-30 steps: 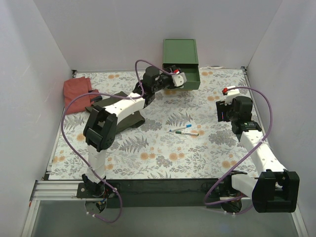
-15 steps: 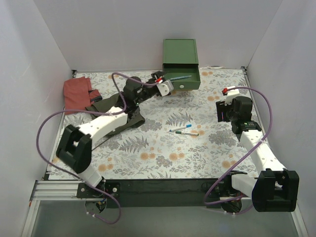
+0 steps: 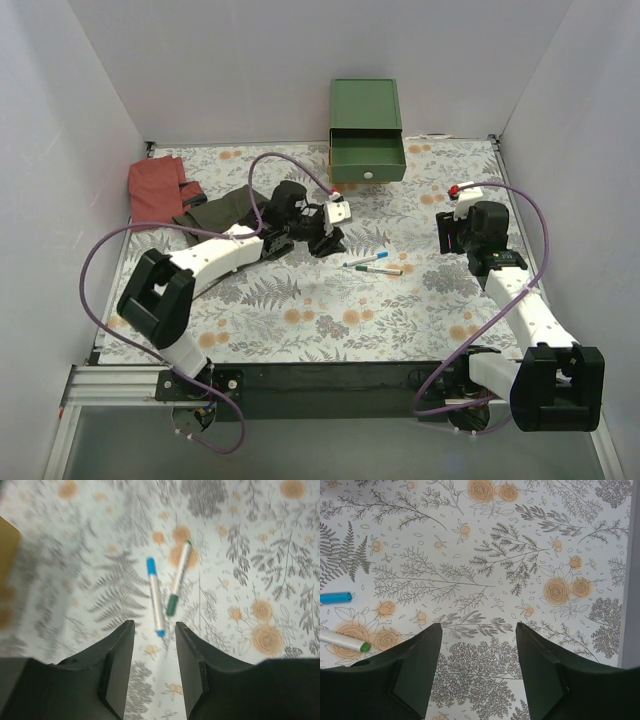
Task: Sort the stationery into containers
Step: Pick up the pen from the center of the board.
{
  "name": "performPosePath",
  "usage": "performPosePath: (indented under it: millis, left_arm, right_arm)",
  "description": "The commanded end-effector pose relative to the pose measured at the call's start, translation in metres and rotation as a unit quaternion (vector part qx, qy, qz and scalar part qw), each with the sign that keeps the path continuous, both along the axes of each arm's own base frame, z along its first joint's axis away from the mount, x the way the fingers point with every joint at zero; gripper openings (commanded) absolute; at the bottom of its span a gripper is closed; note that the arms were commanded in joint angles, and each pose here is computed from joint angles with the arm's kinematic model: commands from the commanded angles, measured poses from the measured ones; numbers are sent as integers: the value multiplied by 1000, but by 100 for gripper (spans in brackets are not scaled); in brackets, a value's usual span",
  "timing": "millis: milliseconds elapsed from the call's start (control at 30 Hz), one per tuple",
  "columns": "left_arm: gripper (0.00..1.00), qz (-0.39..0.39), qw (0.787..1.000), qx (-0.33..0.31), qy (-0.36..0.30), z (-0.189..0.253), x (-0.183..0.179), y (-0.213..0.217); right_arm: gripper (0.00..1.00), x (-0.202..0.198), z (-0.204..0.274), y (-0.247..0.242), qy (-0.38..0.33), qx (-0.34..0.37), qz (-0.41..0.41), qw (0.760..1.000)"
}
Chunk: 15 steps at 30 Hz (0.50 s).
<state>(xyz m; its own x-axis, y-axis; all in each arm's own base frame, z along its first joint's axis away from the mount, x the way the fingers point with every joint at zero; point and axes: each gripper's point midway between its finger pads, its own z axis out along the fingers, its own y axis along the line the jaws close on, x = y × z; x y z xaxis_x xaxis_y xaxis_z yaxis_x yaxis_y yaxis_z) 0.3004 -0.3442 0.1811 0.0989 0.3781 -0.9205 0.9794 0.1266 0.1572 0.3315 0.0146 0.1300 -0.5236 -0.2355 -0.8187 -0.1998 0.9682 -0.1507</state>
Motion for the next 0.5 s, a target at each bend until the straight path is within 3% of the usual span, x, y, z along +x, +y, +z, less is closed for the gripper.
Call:
performPosePath:
  millis: [0, 133, 467]
  left_arm:
    - [40, -2, 997, 36, 73, -25, -11, -3]
    - [42, 5, 994, 62, 95, -57, -6, -13]
    - [41, 32, 992, 67, 101, -88, 6, -43]
  right_arm:
    - [69, 1, 13, 0, -25, 5, 2, 1000]
    - [69, 0, 14, 0, -26, 3, 3, 1000]
    - [69, -3, 13, -1, -22, 0, 3, 1000]
